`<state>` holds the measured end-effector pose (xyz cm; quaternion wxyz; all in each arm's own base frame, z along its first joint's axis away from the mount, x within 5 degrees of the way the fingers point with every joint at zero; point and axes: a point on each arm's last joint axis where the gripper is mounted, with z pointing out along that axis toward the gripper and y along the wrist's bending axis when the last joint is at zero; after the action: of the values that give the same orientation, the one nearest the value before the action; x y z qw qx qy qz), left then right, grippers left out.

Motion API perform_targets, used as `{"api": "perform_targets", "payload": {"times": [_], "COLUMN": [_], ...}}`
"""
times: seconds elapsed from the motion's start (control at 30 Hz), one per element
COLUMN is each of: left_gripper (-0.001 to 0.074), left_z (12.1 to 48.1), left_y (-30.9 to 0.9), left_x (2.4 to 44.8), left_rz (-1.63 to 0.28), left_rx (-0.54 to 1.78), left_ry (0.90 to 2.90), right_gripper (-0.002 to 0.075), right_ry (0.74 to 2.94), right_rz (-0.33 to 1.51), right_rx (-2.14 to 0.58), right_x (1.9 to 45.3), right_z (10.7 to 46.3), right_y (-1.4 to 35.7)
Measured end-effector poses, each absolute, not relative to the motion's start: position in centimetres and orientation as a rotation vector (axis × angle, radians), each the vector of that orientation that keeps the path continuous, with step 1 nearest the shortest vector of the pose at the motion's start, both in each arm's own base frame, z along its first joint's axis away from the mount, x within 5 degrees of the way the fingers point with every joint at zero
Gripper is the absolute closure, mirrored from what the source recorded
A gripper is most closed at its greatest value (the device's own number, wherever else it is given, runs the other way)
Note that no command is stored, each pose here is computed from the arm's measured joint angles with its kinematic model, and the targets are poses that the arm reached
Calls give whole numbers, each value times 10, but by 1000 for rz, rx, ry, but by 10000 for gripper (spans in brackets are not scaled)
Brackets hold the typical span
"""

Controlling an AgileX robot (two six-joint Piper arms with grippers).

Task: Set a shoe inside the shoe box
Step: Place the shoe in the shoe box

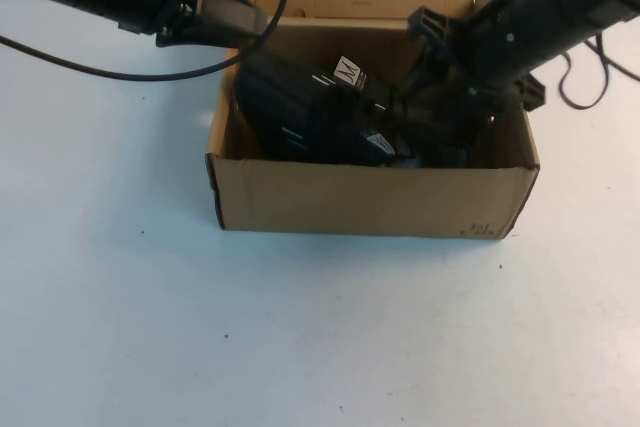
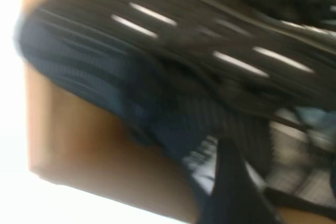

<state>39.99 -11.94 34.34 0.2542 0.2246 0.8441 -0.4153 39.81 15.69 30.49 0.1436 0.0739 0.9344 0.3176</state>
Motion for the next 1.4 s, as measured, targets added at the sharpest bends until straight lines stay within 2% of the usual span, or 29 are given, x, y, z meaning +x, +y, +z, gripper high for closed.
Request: {"api": "perform_targets", "payload": {"times": [0.1, 0.23, 0.53, 0.9, 1.17, 1.4], "left_gripper": [437, 437, 437, 437, 437, 437], "left_z": [343, 343, 343, 343, 343, 343], "left_y": [-119, -119, -119, -119, -119, -119], "left_x": [400, 400, 400, 400, 400, 400], "left_rz": [-1128, -1126, -1126, -1126, -1126, -1127], "left_rx": [610, 611, 611, 611, 611, 612], "left_ry": [2293, 2294, 2296, 2296, 2296, 2296], "right_gripper": [371, 371, 355, 351, 350, 349], "right_ry": [2753, 2762, 2796, 2661, 2614, 2496], "right_rz": [825, 805, 874, 915, 1026, 1165], "right_rx": [184, 179, 272, 353, 419, 378], "right_x": [396, 396, 408, 423, 434, 440], "right_z": [304, 303, 278, 275, 261, 267], "right_y": [150, 149, 156, 158, 165, 172]}}
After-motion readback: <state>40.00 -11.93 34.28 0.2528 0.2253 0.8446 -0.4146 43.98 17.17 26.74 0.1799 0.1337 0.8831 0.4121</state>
